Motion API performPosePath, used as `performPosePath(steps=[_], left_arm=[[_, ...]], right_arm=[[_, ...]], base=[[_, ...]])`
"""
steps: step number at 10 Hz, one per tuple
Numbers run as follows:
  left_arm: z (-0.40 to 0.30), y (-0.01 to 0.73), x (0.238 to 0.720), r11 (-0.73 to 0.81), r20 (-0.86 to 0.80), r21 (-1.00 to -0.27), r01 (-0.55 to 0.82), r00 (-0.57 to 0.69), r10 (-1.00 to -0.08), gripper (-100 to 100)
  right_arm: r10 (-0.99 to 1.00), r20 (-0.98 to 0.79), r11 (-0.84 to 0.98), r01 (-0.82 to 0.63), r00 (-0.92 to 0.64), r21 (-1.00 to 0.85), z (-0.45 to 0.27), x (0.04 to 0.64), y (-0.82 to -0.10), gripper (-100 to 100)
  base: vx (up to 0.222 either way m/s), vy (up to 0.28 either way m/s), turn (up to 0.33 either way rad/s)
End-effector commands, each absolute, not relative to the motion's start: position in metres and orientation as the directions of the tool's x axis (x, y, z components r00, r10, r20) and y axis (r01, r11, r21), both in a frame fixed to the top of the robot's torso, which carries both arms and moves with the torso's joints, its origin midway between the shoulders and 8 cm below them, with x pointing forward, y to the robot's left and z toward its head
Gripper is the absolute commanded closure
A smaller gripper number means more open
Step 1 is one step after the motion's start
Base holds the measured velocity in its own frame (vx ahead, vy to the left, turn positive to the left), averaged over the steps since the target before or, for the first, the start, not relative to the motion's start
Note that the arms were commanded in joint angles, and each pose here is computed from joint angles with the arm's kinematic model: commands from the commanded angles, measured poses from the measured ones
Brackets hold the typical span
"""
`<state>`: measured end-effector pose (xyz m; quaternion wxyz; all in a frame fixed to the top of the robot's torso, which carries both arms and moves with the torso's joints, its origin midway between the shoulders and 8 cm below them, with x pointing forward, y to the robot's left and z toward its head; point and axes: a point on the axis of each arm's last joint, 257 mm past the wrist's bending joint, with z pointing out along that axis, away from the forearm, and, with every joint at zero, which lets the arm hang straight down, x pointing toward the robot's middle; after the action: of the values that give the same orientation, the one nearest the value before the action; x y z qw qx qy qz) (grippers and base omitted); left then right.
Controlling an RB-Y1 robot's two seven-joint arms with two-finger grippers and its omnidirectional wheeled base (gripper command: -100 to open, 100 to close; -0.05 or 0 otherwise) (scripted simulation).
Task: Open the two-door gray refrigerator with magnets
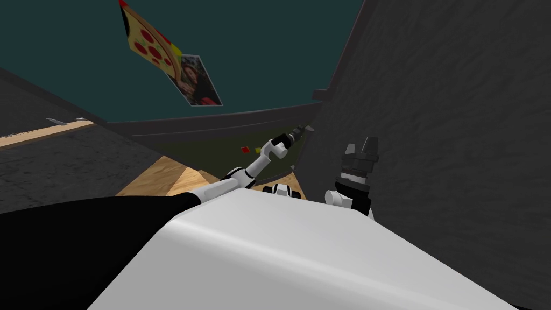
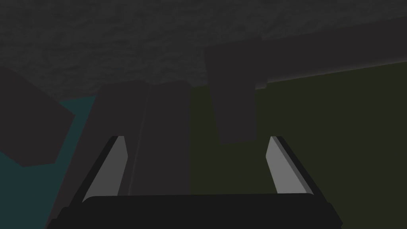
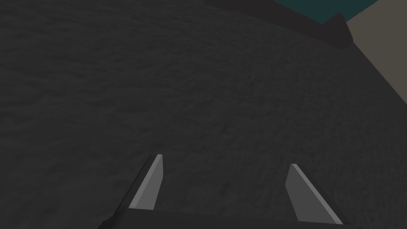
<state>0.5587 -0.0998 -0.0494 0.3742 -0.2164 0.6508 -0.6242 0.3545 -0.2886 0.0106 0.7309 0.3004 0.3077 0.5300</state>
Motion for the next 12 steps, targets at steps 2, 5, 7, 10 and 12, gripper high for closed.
performPosePath(steps=[2,5,7,10,12], left_arm=[[-0.059,-0.124,0.562,0.199,-0.253,-0.967,0.157,-0.661,-0.707,-100],[-0.072,-0.144,0.565,0.294,-0.300,-0.947,0.131,-0.690,-0.659,-100],[-0.078,-0.149,0.568,0.350,-0.329,-0.929,0.120,-0.699,-0.635,-100],[-0.081,-0.150,0.571,0.385,-0.350,-0.915,0.116,-0.701,-0.621,-100],[-0.082,-0.149,0.571,0.390,-0.352,-0.914,0.114,-0.702,-0.620,100]], right_arm=[[0.960,-0.131,0.258,-0.590,0.249,0.765,0.011,0.355,-0.289,0],[0.960,-0.131,0.258,-0.590,0.249,0.765,0.011,0.355,-0.289,0],[0.960,-0.131,0.258,-0.590,0.249,0.765,0.011,0.355,-0.289,0],[0.960,-0.131,0.258,-0.590,0.249,0.765,0.011,0.355,-0.289,0],[0.960,-0.131,0.258,-0.590,0.249,0.765,0.011,0.355,-0.289,0]], base=[[0.027,0.006,0.031],[0.026,0.009,0.035],[0.036,0.004,0.032],[0.022,0.003,0.018],[0.000,0.000,0.000]])
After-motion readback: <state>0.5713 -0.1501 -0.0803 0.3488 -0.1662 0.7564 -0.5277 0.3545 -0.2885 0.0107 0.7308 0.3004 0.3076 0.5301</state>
